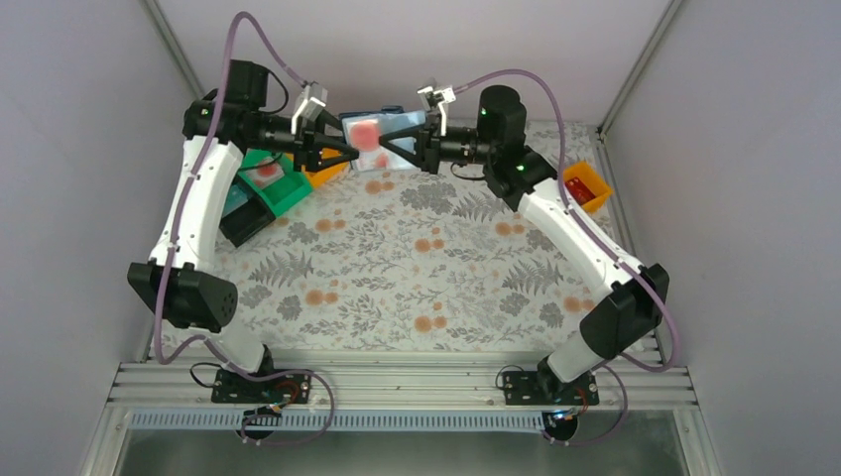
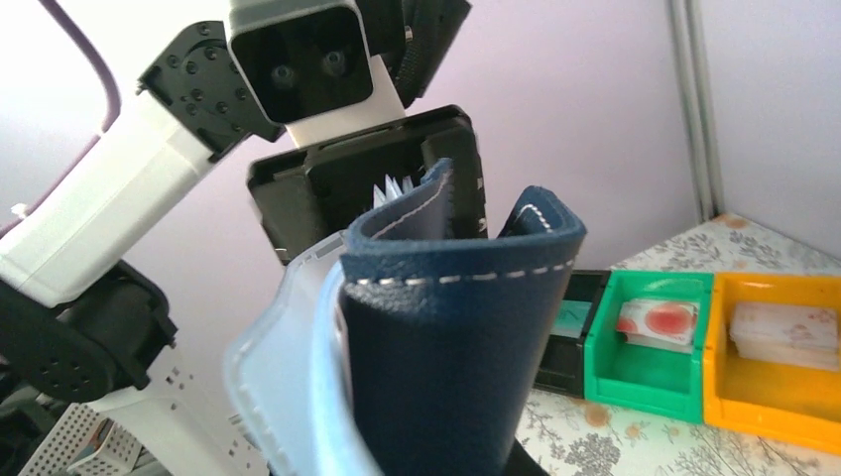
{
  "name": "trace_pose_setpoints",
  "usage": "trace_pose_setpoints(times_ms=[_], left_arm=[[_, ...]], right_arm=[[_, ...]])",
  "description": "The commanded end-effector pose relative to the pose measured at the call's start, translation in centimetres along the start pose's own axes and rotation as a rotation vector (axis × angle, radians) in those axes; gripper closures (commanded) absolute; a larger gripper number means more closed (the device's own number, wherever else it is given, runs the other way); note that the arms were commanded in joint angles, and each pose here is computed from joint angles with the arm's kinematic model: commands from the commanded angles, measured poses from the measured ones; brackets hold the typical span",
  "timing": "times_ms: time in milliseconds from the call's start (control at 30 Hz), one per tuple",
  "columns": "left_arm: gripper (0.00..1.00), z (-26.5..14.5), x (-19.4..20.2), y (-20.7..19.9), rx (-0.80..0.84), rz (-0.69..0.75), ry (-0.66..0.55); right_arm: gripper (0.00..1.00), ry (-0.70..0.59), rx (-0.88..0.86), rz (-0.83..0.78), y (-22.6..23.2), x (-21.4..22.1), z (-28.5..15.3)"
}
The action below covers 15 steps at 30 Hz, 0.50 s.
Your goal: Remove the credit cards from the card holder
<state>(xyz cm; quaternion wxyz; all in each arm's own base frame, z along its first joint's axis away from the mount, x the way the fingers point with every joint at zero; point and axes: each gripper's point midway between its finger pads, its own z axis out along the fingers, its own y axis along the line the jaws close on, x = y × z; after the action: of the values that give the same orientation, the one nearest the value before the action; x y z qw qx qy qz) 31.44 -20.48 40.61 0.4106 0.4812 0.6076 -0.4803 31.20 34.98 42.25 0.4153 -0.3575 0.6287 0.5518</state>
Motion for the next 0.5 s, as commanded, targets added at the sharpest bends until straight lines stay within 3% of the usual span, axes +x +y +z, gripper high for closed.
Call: trace_pose_setpoints(times_ms=[0, 100, 467], left_arm=[[0.67, -0.5, -1.5, -2.1, 0.025, 0.066, -0.042], [0.77, -0.7, -1.7, -3.6, 0.057, 0.119, -0.056], [0.72, -1.0, -1.2, -4.4, 0.028, 0.208, -0.012]], right_arm=[[0.96, -0.054, -0.111, -0.164, 4.9, -2.5, -1.2], [0.96, -0.049, -0.140, -0.191, 5.9, -2.4, -1.6], [0.96, -0.029, -0.168, -0.214, 6.7, -2.3, -1.8]])
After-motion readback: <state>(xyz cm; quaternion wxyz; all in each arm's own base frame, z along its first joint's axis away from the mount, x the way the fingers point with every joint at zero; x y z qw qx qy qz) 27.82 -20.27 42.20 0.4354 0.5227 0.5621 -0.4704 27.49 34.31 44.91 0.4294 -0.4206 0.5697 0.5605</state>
